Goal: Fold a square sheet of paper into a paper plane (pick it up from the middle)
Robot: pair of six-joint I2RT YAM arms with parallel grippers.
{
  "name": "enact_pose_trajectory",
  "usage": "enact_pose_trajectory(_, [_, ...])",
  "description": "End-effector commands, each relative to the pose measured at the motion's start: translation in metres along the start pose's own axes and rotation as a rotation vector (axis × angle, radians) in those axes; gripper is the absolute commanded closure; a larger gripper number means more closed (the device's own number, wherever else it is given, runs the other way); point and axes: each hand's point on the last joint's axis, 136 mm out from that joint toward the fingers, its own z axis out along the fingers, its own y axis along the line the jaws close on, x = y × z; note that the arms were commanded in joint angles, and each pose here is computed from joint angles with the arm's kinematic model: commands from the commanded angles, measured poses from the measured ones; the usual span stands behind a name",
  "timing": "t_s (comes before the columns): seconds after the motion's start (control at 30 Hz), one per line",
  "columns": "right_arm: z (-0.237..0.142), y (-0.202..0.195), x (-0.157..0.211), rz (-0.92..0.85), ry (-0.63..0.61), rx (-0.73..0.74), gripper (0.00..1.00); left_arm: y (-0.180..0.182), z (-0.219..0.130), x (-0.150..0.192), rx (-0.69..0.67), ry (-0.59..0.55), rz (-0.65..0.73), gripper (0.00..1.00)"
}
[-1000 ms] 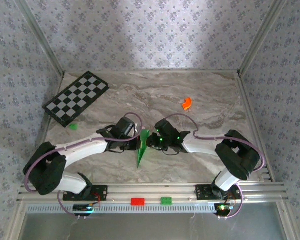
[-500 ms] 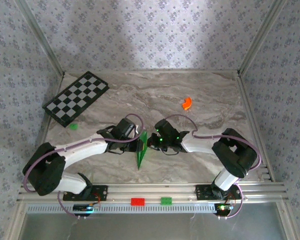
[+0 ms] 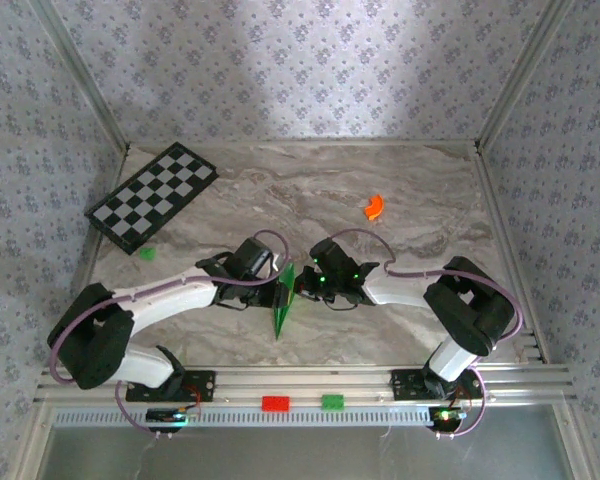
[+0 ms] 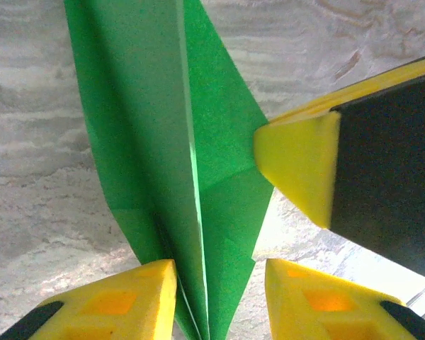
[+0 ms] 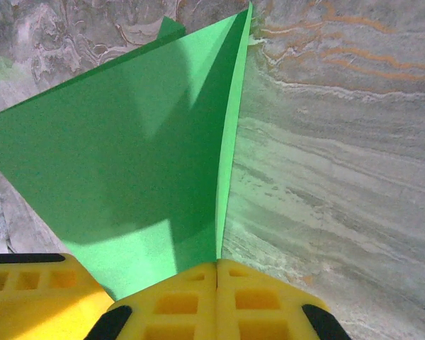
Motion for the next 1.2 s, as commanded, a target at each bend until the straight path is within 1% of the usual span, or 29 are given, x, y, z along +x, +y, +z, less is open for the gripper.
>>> enact_pose_trajectory(0.0, [0.002, -0.006, 0.003, 0.015, 0.012, 0.008, 0.98, -0.003, 0.002, 0.003, -0.007, 0.029, 0.018, 0.62])
enact_pose_trajectory(0.23, [0.002, -0.005, 0.003, 0.013, 0.007, 0.005, 0.98, -0.007, 0.008, 0.007, 0.016, 0.059, 0.013, 0.61])
enact_pose_trajectory(0.47, [0.003, -0.004, 0.003, 0.013, 0.012, 0.002, 0.98, -0.014, 0.009, 0.003, 0.054, 0.045, 0.005, 0.58])
enact_pose_trajectory(0.57, [0.003, -0.004, 0.004, 0.013, 0.013, 0.001, 0.98, -0.011, 0.011, 0.004, 0.040, 0.052, 0.005, 0.57])
enact_pose_trajectory(0.7, [0.003, -0.003, 0.003, 0.012, 0.013, 0.000, 0.98, -0.002, 0.013, 0.005, -0.018, 0.053, 0.000, 0.58])
enact_pose_trajectory(0.83, [0.003, -0.003, 0.003, 0.013, 0.011, -0.002, 0.98, 0.000, 0.016, 0.006, -0.028, 0.056, 0.008, 0.61])
enact_pose_trajectory(0.97, [0.002, -0.002, 0.002, 0.012, 0.010, -0.004, 0.98, 0.000, 0.016, 0.006, -0.031, 0.057, 0.014, 0.68])
enact_pose_trajectory(1.1, [0.003, -0.004, 0.003, 0.013, 0.012, -0.001, 0.97, 0.002, 0.017, 0.006, -0.042, 0.057, 0.013, 0.78])
enact_pose_trajectory(1.17, [0.003, -0.004, 0.003, 0.012, 0.012, -0.001, 0.97, 0.004, 0.018, 0.007, -0.051, 0.066, 0.011, 0.81])
